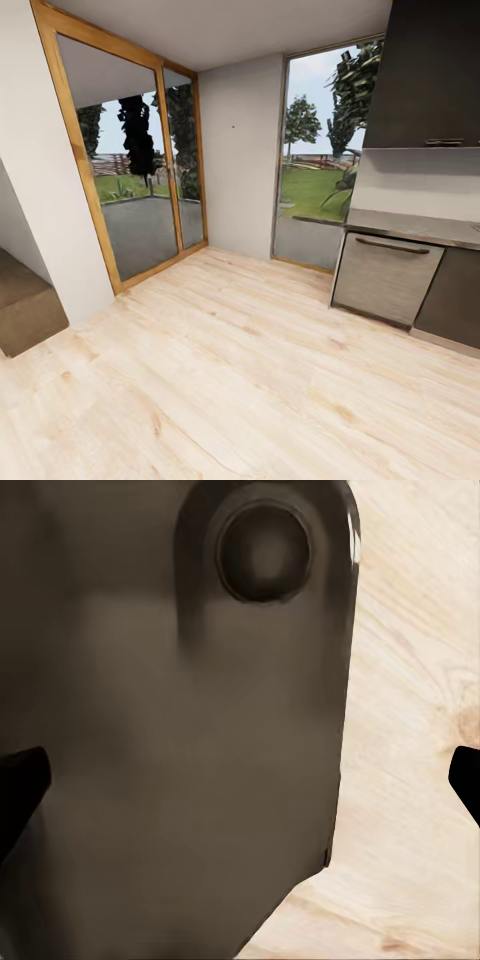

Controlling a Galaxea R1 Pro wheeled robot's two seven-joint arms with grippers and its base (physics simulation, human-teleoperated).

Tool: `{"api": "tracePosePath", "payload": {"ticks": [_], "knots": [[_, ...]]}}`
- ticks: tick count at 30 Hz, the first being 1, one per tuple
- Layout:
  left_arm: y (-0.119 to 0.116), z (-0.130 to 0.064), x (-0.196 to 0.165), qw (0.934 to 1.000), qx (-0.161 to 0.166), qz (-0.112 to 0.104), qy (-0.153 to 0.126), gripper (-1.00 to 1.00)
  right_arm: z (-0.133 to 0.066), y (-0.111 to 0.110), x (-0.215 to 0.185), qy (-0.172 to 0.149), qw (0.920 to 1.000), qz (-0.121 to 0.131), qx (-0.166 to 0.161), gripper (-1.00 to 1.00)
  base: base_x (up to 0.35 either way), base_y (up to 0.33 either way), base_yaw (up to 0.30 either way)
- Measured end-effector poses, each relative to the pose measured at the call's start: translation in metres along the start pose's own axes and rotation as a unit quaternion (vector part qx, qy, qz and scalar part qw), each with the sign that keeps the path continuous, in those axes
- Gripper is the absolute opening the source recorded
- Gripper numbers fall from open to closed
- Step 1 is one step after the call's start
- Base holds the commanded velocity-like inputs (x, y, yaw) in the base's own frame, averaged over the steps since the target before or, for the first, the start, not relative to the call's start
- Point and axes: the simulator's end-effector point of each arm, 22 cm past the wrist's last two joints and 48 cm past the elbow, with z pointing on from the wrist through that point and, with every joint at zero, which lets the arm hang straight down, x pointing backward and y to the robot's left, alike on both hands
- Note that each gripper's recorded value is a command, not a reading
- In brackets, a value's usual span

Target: In the kitchen, take the popcorn bag from the countertop, put it into the microwave, and heat it until the popcorn is cooked so the cooked popcorn ends up inside the bag.

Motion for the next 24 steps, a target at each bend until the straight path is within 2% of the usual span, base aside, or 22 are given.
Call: {"api": "tracePosePath", "payload": {"ticks": [5,9,13,17,24], "knots": [[-0.013,0.0,0.007,1.0,0.007,-0.005,-0.001,1.0,0.0,-0.018,0.006,-0.003,0.9999,-0.003,0.013,1.0,0.0,0.0,-0.007],[-0.015,-0.001,0.022,0.9999,0.008,-0.005,0.009,1.0,-0.001,-0.037,0.002,-0.018,0.9995,0.004,0.026,1.0,0.0,0.0,-0.246],[-0.015,-0.001,0.041,0.9997,0.008,-0.005,0.022,1.0,-0.002,-0.038,-0.013,-0.04,0.9989,0.004,0.026,1.0,0.019,0.152,-0.293],[-0.014,-0.003,0.06,0.9994,0.007,-0.005,0.035,1.0,-0.003,-0.038,-0.019,-0.052,0.9983,0.003,0.026,1.0,0.246,0.202,-0.299],[-0.013,-0.003,0.061,0.9993,0.007,-0.005,0.036,1.0,-0.003,-0.038,-0.024,-0.064,0.9976,0.003,0.026,1.0,0.289,0.16,-0.299]]}}
